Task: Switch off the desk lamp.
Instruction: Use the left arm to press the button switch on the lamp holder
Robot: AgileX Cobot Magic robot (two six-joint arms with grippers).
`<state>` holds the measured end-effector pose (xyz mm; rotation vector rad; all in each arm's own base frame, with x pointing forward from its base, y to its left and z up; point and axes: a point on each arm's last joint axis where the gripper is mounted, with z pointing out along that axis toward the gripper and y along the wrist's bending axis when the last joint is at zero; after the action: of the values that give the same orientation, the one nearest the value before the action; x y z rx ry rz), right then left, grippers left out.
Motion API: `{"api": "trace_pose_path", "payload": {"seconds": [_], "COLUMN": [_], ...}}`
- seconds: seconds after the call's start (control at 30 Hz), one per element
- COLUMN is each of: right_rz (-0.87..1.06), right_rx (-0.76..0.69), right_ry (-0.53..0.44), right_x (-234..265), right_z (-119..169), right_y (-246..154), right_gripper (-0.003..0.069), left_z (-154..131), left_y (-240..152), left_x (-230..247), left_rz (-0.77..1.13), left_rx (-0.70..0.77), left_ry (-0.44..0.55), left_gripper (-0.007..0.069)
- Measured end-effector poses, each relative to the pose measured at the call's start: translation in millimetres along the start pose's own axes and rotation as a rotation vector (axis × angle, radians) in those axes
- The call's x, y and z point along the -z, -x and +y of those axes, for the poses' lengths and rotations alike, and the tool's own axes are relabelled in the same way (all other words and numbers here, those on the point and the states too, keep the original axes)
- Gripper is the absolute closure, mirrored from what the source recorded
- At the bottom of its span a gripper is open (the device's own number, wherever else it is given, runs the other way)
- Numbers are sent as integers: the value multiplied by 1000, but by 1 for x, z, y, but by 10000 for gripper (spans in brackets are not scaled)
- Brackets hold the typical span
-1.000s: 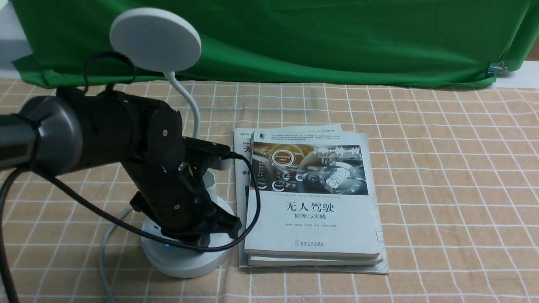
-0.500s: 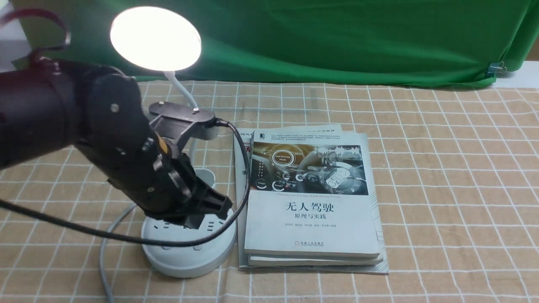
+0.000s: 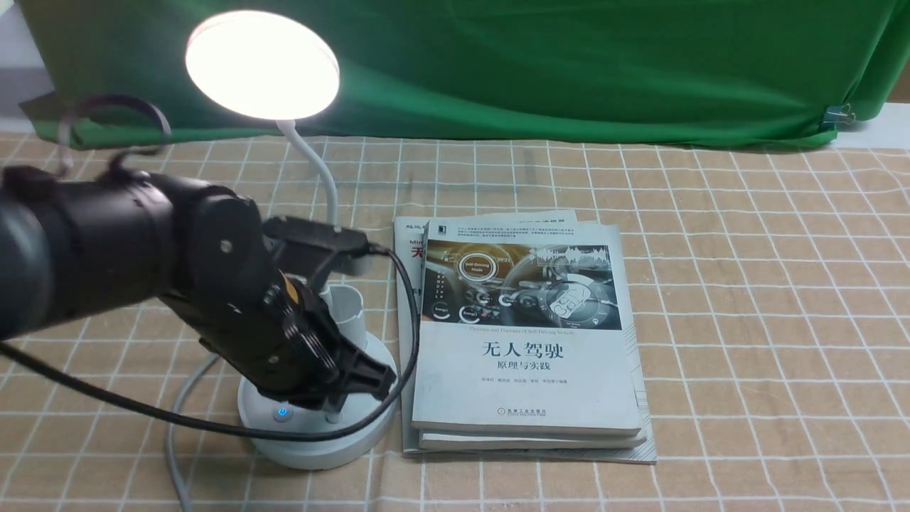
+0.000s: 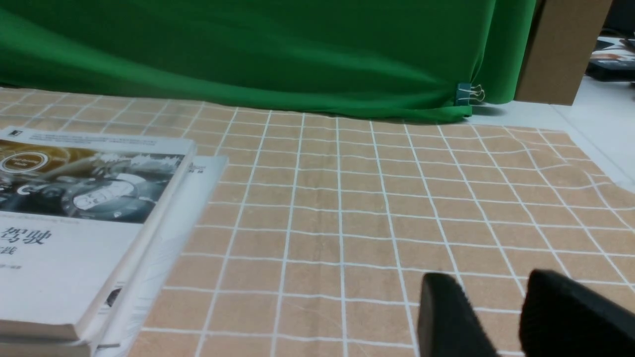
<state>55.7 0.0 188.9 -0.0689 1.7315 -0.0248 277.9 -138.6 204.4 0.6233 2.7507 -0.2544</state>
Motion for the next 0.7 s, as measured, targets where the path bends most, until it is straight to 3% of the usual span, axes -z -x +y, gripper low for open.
{"api": "trace_pose_path", "payload": {"seconds": [0.33,0.7], "right_rz": [0,0], "right_rx": [0,0], "right_ry": [0,0], "right_x": [0,0], "right_z": [0,0], "right_y": [0,0], "right_gripper": [417,417], "left_z": [2,-2], "left_y": [1,1], "left_x": [-16,19], "left_rz": [45,-59], "left_rx": [7,0], "left_ry": [-2,-3], "left_gripper": [629,629]}}
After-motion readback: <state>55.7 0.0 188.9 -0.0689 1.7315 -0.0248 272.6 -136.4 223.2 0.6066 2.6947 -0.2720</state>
